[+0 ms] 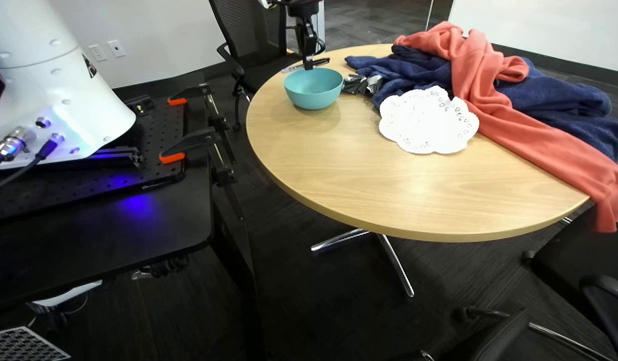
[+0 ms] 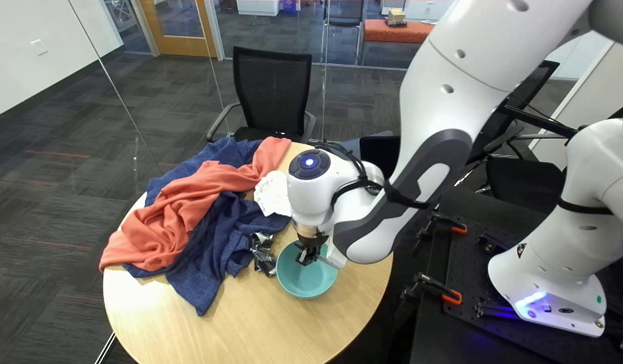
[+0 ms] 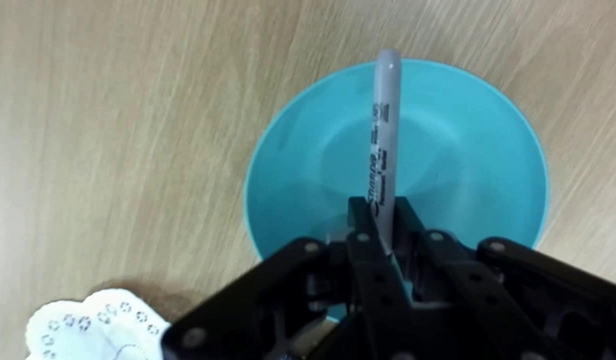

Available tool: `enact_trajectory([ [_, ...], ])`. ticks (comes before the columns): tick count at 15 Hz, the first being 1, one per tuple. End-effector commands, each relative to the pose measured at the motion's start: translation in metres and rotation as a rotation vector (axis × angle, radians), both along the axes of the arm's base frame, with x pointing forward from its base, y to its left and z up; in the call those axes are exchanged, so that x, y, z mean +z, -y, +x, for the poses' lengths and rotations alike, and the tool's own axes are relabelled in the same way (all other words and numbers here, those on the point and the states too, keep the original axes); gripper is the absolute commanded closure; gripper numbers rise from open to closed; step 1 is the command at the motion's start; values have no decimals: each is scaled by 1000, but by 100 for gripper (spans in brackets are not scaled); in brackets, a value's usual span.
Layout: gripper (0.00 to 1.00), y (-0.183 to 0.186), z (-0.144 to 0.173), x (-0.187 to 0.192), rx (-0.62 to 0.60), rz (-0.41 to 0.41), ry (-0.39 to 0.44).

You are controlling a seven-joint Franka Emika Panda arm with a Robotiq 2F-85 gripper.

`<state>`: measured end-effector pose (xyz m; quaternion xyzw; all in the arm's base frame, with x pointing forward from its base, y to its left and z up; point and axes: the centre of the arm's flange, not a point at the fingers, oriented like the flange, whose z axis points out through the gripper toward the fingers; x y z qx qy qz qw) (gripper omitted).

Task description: Pick up the pen from the bowl and put it on the table.

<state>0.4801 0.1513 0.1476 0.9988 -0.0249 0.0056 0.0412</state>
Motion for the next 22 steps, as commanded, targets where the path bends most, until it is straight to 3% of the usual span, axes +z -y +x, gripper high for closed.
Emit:
enact_trajectory([
  [1, 96, 18, -31, 65, -58, -34, 60],
  [5, 96, 49, -28, 91, -182, -47, 124],
  [9, 96, 84, -9, 89, -319, -67, 139],
  [15, 96, 133, 14, 46, -467, -83, 109],
  [22, 96, 141, 33, -23, -540, -65, 155],
])
